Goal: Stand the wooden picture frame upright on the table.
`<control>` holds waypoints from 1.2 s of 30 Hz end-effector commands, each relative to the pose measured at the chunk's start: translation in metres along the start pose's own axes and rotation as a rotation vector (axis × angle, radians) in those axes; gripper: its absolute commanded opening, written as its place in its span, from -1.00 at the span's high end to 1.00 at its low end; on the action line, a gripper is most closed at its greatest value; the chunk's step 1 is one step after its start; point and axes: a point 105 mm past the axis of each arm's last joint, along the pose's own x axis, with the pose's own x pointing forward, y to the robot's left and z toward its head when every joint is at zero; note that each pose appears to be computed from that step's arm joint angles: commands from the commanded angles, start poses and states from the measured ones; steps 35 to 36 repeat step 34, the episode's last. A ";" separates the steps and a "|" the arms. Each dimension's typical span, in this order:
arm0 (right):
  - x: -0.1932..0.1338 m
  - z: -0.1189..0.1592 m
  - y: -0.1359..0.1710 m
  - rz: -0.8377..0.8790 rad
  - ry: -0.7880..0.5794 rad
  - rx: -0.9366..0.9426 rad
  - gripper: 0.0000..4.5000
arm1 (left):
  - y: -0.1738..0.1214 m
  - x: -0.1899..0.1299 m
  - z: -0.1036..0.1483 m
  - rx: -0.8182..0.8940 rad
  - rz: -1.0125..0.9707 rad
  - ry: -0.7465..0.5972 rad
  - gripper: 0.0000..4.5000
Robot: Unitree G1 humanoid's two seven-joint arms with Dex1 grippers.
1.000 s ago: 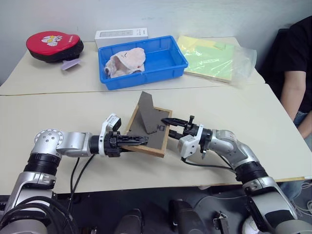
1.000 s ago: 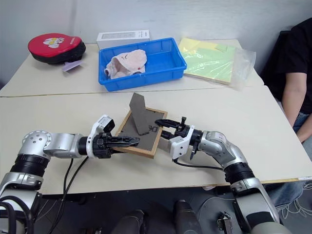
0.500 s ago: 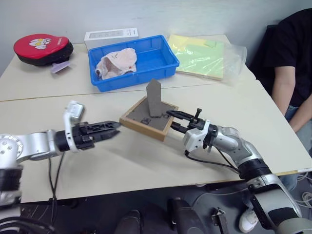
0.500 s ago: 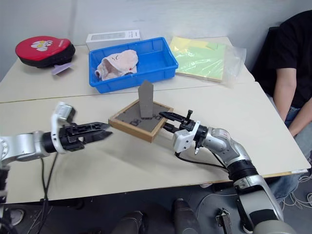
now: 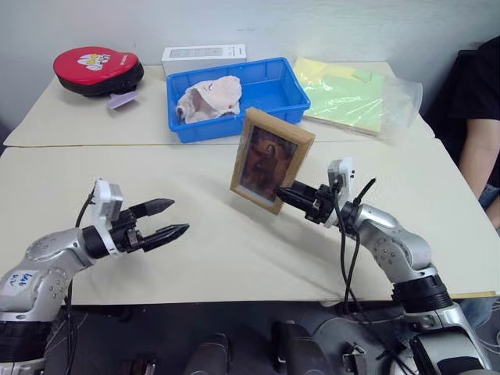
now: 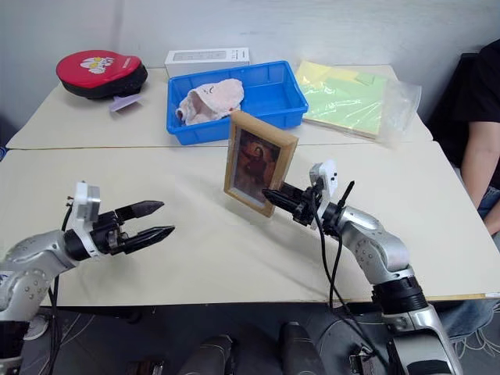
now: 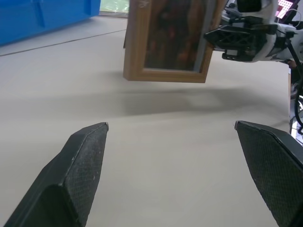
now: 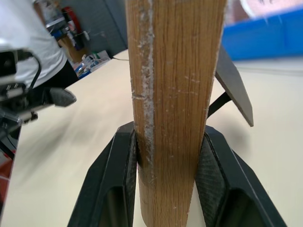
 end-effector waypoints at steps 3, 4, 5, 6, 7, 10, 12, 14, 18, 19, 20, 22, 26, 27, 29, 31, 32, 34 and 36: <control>-0.001 -0.010 -0.009 -0.012 0.057 -0.065 0.44 | -0.001 0.001 0.008 0.057 0.001 -0.026 -1.00; -0.001 -0.014 -0.011 -0.013 0.068 -0.064 0.44 | 0.000 0.001 0.008 0.058 0.003 -0.028 -1.00; -0.001 -0.022 -0.013 -0.017 0.087 -0.053 0.44 | 0.001 0.002 0.009 0.055 0.007 -0.035 -1.00; -0.001 -0.030 -0.012 -0.005 0.107 -0.069 0.44 | 0.003 0.002 0.010 0.056 0.011 -0.037 -1.00; 0.000 -0.034 -0.013 -0.003 0.116 -0.081 0.44 | 0.004 0.002 0.010 0.055 0.013 -0.037 -1.00; 0.002 -0.038 -0.016 -0.033 0.114 -0.082 0.44 | 0.006 0.000 0.009 0.061 0.014 -0.026 -1.00; 0.002 -0.038 -0.017 -0.039 0.112 -0.106 0.44 | 0.007 -0.001 0.008 0.065 0.016 -0.018 -1.00; 0.000 -0.037 -0.020 -0.061 0.107 -0.060 0.44 | 0.007 -0.002 0.008 0.064 0.017 -0.015 -1.00; 0.000 -0.023 -0.010 0.008 0.065 -0.166 -0.09 | 0.009 -0.004 0.005 0.070 0.022 -0.005 -1.00; -0.001 -0.021 -0.008 0.016 0.058 -0.192 -0.29 | 0.009 -0.005 0.005 0.070 0.022 -0.004 -1.00; -0.001 -0.019 -0.007 0.020 0.053 -0.208 -0.40 | 0.009 -0.005 0.005 0.071 0.022 -0.003 -1.00; -0.004 -0.016 -0.006 0.019 0.049 -0.231 -0.71 | 0.012 -0.008 0.001 0.066 0.031 0.005 -1.00; -0.026 -0.016 0.004 0.081 0.076 -0.318 -0.99 | 0.021 -0.024 -0.015 0.086 0.080 0.063 -1.00; -0.040 -0.018 0.005 0.093 0.097 -0.421 -0.99 | 0.024 -0.034 -0.023 0.124 0.105 0.097 -1.00; -0.069 -0.024 0.010 0.154 0.160 -0.679 -0.99 | 0.028 -0.053 -0.035 0.202 0.160 0.168 -1.00; -0.095 -0.034 0.012 0.213 0.221 -0.807 -0.99 | 0.028 -0.068 -0.044 0.254 0.194 0.215 -1.00; -0.107 -0.038 0.007 0.191 0.249 -0.810 -0.99 | 0.026 -0.075 -0.049 0.279 0.204 0.242 -1.00; -0.127 -0.046 0.002 0.186 0.301 -0.860 -0.99 | 0.022 -0.084 -0.053 0.295 0.204 0.271 -1.00; -0.127 -0.046 0.002 0.186 0.301 -0.860 -0.99 | 0.022 -0.084 -0.053 0.295 0.204 0.271 -1.00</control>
